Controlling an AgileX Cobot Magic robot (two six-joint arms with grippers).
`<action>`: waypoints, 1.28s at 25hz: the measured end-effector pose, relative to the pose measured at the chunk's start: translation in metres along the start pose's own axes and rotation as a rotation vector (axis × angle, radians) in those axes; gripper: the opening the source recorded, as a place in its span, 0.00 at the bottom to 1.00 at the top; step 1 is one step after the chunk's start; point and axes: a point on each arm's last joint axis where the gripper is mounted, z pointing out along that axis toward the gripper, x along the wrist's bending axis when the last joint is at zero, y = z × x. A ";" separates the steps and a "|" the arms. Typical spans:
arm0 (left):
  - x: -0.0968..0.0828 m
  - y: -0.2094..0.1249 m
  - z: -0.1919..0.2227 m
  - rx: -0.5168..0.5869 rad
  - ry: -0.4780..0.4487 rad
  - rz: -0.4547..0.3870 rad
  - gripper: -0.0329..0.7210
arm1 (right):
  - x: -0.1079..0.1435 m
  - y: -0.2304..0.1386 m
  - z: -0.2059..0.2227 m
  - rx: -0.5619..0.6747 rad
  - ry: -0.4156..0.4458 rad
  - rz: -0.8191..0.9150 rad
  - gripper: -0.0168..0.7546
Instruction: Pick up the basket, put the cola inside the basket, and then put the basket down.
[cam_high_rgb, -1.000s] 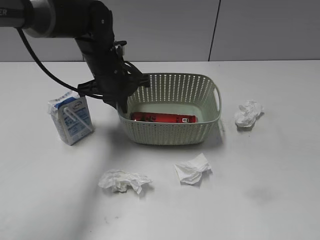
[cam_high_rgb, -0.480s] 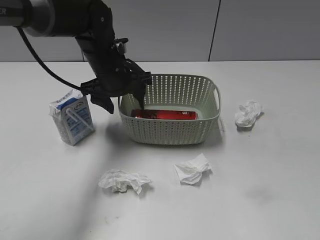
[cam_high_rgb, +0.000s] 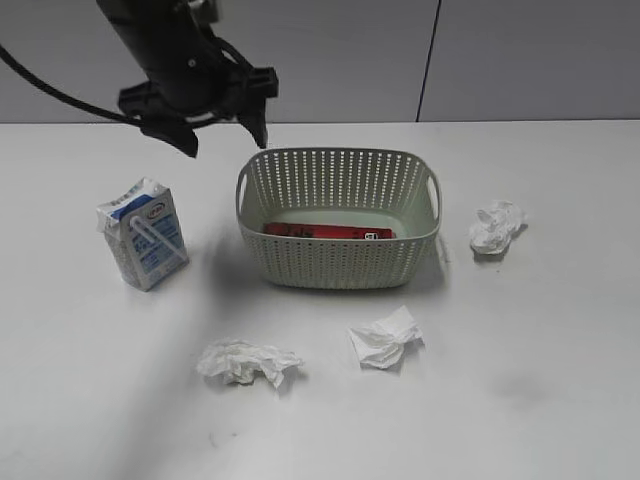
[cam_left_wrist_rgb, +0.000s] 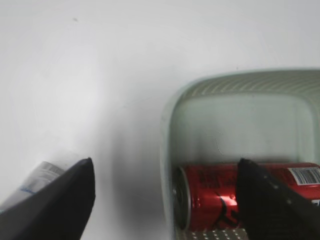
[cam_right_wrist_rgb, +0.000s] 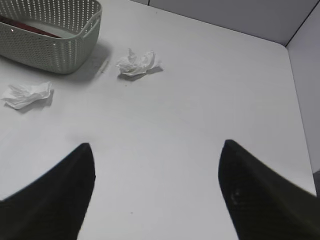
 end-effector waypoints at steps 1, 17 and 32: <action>0.002 0.002 -0.010 -0.022 0.002 0.002 0.93 | 0.000 0.000 0.000 0.002 -0.013 0.006 0.78; 0.077 0.010 -0.122 -0.101 0.329 0.196 0.88 | 0.002 -0.001 -0.003 0.035 -0.272 0.123 0.78; 0.126 -0.027 -0.186 -0.119 0.294 0.072 0.69 | 0.002 -0.001 -0.003 0.035 -0.272 0.124 0.78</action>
